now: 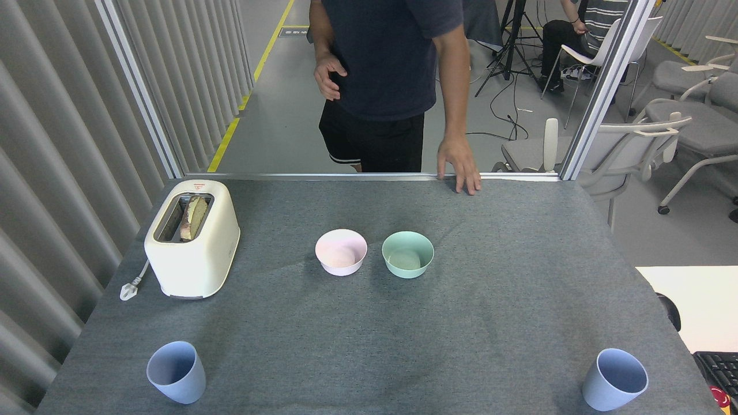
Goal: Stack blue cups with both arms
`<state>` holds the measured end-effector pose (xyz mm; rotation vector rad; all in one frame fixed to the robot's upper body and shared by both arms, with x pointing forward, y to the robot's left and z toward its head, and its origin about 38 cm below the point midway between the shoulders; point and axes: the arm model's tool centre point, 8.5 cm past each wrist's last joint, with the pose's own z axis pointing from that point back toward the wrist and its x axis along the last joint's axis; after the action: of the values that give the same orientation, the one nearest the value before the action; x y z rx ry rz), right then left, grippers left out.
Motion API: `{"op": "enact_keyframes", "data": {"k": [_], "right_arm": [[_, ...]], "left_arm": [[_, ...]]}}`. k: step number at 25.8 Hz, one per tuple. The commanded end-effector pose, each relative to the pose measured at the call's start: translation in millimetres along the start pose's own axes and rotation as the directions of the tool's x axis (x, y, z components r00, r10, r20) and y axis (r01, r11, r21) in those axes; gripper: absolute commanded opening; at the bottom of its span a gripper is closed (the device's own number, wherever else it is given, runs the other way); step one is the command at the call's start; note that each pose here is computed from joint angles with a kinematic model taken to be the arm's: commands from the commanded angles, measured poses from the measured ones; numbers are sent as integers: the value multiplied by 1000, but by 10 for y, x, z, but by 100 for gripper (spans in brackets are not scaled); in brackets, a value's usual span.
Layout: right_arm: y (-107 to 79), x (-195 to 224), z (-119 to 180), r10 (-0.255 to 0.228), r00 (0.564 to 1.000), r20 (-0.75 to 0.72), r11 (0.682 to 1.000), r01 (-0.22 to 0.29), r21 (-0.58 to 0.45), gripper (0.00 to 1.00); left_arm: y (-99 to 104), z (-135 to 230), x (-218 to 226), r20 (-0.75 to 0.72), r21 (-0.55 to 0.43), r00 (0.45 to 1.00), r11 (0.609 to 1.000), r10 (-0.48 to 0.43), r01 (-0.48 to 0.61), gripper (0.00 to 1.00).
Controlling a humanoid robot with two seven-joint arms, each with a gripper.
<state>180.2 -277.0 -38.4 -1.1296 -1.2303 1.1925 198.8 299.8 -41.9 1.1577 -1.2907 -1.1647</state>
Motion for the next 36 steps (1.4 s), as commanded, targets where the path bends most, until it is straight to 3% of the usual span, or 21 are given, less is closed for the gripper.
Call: {"op": "enact_keyframes", "data": {"k": [1,7,14,18,23,36], "right_arm": [[-7,-4,-8,1,1000,3,1000,-1,-5,100],[6,14,-16,-1,1000,3,1000,1,-2,100],[17,29,-24,-4,1000,7,1000,4,0,100],[18,35,-25,-3,1000,9,1000,3,1,100],[27,55,-24,18,1000,20,1000,-18,7,100],[41,59,-18,17,1000,22,1000,-18,10,100]], "left_arm": [[24,-9,4,-1,8,1000,1000,-4,4,100],[20,-66,-36,-25,13,1000,1000,-7,8,100],[68,-289,-87,-166,28,981,994,-103,109,100],[-12,-301,-54,-158,-61,982,994,-100,92,100],[-11,-440,-16,-147,-56,985,995,-94,86,100],[-124,-819,-182,-188,-76,976,993,-107,94,100]]}}
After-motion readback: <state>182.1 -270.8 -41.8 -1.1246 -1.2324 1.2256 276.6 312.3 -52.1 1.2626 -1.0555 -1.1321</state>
